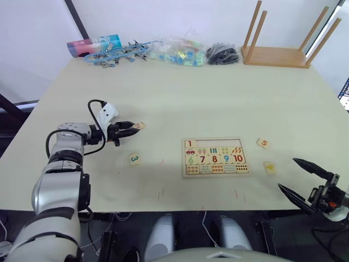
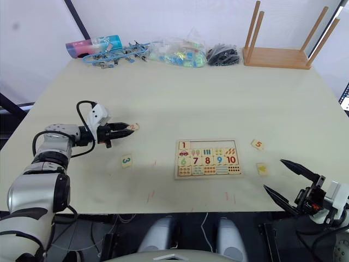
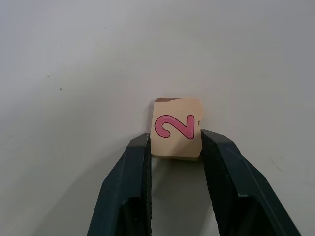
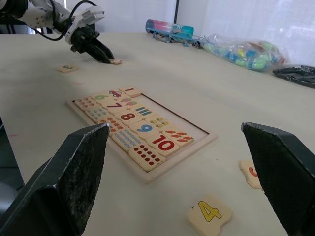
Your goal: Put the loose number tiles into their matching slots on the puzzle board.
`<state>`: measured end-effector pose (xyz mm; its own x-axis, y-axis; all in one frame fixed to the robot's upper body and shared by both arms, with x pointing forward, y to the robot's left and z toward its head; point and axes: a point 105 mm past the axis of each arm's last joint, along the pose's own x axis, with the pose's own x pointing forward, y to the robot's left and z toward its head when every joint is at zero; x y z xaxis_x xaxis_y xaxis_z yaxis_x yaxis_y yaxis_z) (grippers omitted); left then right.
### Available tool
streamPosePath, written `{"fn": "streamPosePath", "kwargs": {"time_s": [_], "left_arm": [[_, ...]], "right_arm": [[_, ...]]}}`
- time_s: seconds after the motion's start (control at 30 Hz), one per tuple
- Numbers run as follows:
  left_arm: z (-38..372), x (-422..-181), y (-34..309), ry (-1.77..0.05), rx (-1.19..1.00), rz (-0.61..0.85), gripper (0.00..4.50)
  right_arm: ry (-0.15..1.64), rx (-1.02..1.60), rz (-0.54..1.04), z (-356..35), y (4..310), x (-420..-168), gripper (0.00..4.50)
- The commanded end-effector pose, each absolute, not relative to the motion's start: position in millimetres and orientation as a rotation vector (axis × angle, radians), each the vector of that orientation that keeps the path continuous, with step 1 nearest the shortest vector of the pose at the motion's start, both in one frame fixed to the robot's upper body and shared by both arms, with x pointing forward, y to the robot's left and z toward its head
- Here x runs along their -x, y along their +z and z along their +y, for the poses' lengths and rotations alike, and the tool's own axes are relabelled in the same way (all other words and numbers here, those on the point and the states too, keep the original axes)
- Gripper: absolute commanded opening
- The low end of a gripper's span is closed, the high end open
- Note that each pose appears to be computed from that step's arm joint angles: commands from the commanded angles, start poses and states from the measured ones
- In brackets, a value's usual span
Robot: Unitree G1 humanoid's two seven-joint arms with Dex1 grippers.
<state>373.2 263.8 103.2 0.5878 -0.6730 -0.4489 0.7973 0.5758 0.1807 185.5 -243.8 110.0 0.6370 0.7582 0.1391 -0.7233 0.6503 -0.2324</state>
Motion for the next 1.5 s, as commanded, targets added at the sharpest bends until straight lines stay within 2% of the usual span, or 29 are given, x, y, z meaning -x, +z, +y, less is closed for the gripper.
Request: {"fn": "streamPosePath", "kwargs": {"time_s": [0.03,0.33,0.53,0.83,0.93,1.17,1.5], "left_arm": [[263,-370,117,-0.946,-0.419,0.322,0.99],[235,-363,147,-1.195,-0.506,0.252,0.99],[202,-360,165,-1.334,-0.574,0.207,0.99],[156,-341,179,-1.505,-0.614,0.198,0.99],[129,-332,182,-1.574,-0.648,0.193,0.99],[94,-321,179,-1.563,-0.726,0.239,0.99],[70,-326,164,-1.442,-0.813,0.309,0.99]], "right_arm": [[0.861,0.177,-0.264,-244,118,-184,4.5],[0.925,0.172,-0.271,-242,118,-179,4.5],[0.965,0.161,-0.272,-241,118,-177,4.5],[0.975,0.155,-0.27,-238,115,-179,4.5],[0.974,0.154,-0.275,-237,115,-180,4.5],[0.971,0.148,-0.283,-233,114,-178,4.5],[0.971,0.148,-0.297,-224,115,-180,4.5]]}}
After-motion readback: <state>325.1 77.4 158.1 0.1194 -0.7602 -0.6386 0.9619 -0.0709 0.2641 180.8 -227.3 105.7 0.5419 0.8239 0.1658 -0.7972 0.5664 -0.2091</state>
